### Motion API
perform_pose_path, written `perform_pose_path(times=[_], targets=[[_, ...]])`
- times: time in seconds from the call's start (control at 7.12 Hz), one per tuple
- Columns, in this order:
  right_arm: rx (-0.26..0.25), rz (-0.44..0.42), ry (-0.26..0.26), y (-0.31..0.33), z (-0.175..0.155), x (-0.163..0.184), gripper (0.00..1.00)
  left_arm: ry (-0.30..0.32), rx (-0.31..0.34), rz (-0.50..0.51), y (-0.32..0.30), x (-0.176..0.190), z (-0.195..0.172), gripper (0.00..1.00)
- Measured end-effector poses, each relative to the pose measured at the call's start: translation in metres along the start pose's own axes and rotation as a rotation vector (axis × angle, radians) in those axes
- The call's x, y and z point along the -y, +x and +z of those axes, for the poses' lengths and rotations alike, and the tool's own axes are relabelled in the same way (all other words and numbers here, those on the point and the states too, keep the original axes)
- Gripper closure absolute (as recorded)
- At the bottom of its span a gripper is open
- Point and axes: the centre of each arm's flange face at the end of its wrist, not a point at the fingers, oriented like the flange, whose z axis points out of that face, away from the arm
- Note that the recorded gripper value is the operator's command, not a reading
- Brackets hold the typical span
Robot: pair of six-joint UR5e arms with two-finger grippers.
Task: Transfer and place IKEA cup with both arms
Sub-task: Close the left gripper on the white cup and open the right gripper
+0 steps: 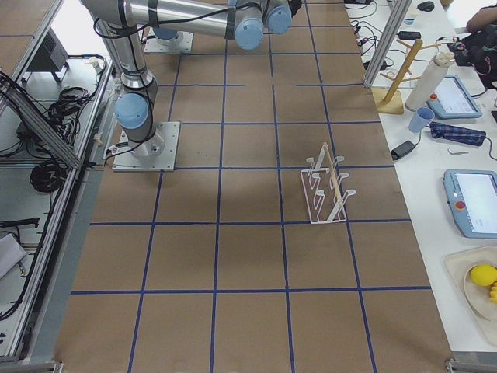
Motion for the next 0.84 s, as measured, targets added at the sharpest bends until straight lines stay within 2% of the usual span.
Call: perform_pose_path(times=[0.56,0.84], targets=[[0.005,0.036,0.010,-0.002,-0.005,0.004,0.00,0.003,-0.001,0.007,0.003,-0.002,-0.001,1.00],[0.008,0.077,0.047,-0.005,-0.026,0.012,0.00,0.003,0.020,0.008,0.003,-0.003,-0.004,1.00]])
